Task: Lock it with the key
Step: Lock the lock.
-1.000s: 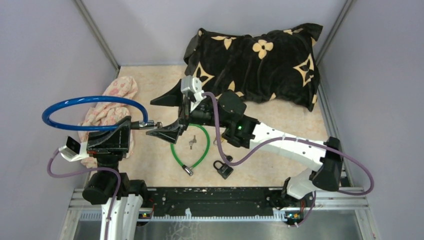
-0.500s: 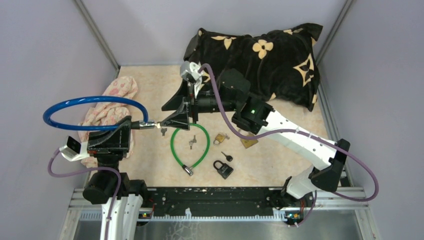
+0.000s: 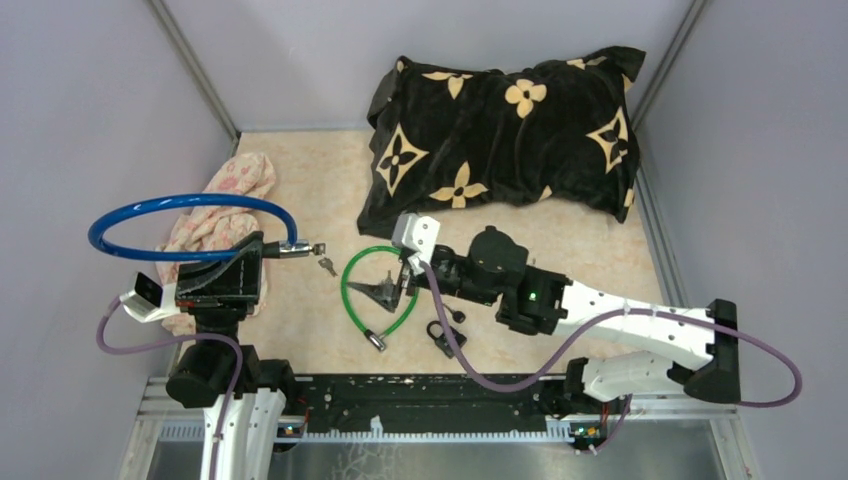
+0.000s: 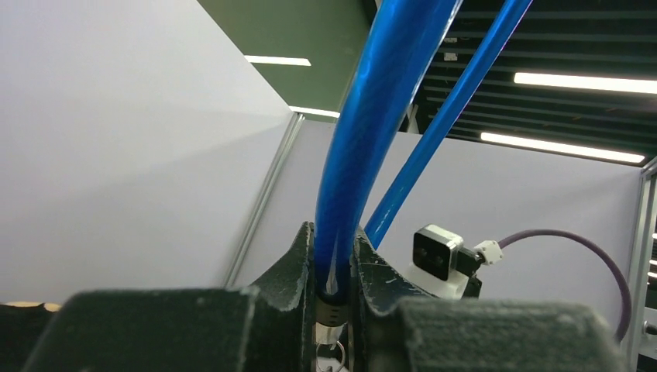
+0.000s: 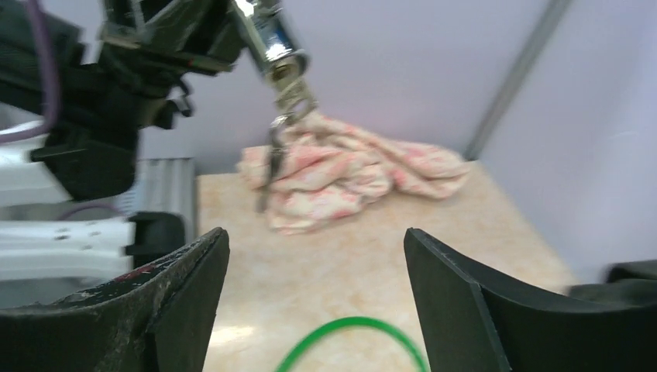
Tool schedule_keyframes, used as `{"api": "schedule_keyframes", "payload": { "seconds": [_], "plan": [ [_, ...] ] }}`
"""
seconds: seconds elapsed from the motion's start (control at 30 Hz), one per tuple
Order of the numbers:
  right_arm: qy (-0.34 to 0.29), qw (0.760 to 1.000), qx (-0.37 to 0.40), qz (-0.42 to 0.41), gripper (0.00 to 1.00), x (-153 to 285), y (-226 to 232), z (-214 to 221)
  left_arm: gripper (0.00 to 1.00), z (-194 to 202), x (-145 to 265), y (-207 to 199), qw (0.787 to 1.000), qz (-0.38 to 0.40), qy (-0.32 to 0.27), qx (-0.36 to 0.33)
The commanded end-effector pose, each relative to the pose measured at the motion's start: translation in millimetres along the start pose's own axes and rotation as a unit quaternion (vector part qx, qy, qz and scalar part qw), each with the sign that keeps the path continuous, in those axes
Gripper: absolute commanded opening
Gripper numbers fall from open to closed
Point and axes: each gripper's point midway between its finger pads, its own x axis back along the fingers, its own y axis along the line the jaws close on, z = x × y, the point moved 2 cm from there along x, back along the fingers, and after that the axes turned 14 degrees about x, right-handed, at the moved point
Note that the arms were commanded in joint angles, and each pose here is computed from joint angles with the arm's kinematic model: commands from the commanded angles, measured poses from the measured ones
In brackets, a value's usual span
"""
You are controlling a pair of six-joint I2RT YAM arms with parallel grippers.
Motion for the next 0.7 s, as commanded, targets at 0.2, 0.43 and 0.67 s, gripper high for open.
{"api": "schedule_keyframes", "payload": {
  "seconds": [0.2,0.43,0.67],
  "plan": [
    [-0.029,0.919,0.326,0.219,0.79,12,-25,-68,0.0,-3,-1,-15,1.0,0.029,-0.008,-0.009],
    [0.034,0.851,0.446,0.274,0.77,-13,-13,-66,0.0,-2,-1,-18,0.999,0.033,-0.005,-0.008],
    [0.063,0.827,0.486,0.276,0.54,-29,-12,-63,0.0,-2,0,-18,0.999,0.034,-0.004,-0.008]
  ]
}}
